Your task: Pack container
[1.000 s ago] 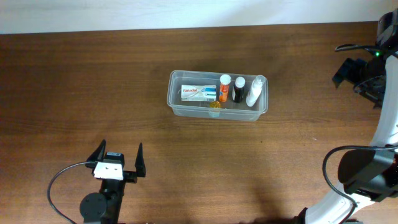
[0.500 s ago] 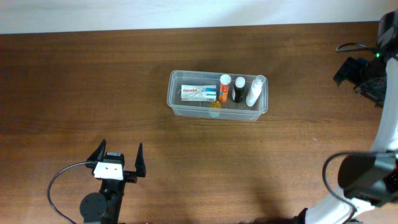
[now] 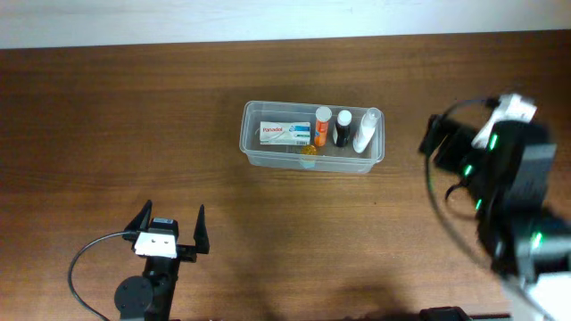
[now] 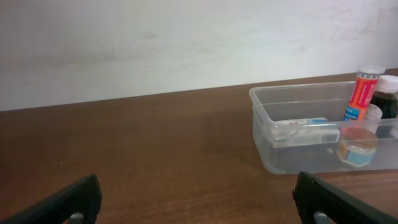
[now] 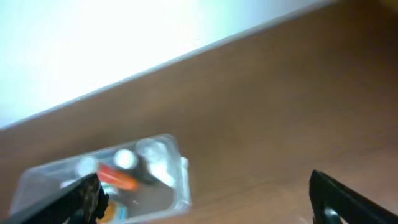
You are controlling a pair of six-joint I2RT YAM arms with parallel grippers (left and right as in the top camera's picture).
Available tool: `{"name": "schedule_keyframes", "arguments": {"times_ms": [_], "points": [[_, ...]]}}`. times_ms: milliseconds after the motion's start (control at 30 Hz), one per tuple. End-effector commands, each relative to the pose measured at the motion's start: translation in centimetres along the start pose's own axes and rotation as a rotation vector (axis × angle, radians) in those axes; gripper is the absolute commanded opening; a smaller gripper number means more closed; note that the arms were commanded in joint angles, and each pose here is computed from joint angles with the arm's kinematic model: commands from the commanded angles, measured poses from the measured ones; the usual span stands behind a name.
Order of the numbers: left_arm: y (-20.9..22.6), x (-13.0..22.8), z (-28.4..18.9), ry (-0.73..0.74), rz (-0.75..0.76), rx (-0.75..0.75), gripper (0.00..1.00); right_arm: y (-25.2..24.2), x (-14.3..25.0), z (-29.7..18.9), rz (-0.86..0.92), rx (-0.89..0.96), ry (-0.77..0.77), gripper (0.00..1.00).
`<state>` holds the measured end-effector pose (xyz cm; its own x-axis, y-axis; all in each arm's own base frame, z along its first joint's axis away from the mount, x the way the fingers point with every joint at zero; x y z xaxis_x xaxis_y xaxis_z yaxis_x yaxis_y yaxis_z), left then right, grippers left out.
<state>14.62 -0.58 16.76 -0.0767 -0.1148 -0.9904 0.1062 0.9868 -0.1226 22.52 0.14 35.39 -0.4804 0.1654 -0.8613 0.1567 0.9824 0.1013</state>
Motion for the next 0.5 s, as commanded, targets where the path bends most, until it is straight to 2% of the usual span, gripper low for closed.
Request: {"name": "schedule_keyframes", "arguments": {"times_ms": [0, 233, 467], "points": [[-0.1, 0.1, 0.0, -0.001, 0.012, 0.012, 0.99, 0.3, 3.7, -0.9, -0.038, -0.057, -0.080, 0.98], [-0.1, 0.1, 0.0, -0.001, 0.012, 0.012, 0.99, -0.6, 10.3, -1.7, -0.072, -0.171, -0.317, 0.98], [-0.1, 0.1, 0.0, -0.001, 0.012, 0.012, 0.99, -1.0, 13.8, -1.5, -0.055, -0.242, -0.501, 0.98]]}}
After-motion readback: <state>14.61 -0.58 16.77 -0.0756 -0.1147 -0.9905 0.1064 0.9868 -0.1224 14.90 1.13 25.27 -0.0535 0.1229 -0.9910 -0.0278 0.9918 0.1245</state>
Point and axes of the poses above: each gripper's point midway between its finger pads, its own z axis out along the fingers, its own y axis along the line the jaws close on, x = y × z, the point moved 10 cm from there along -z, back along the fingers, and after that the axes turned 10 degrees about -z, right-handed, at the moved point
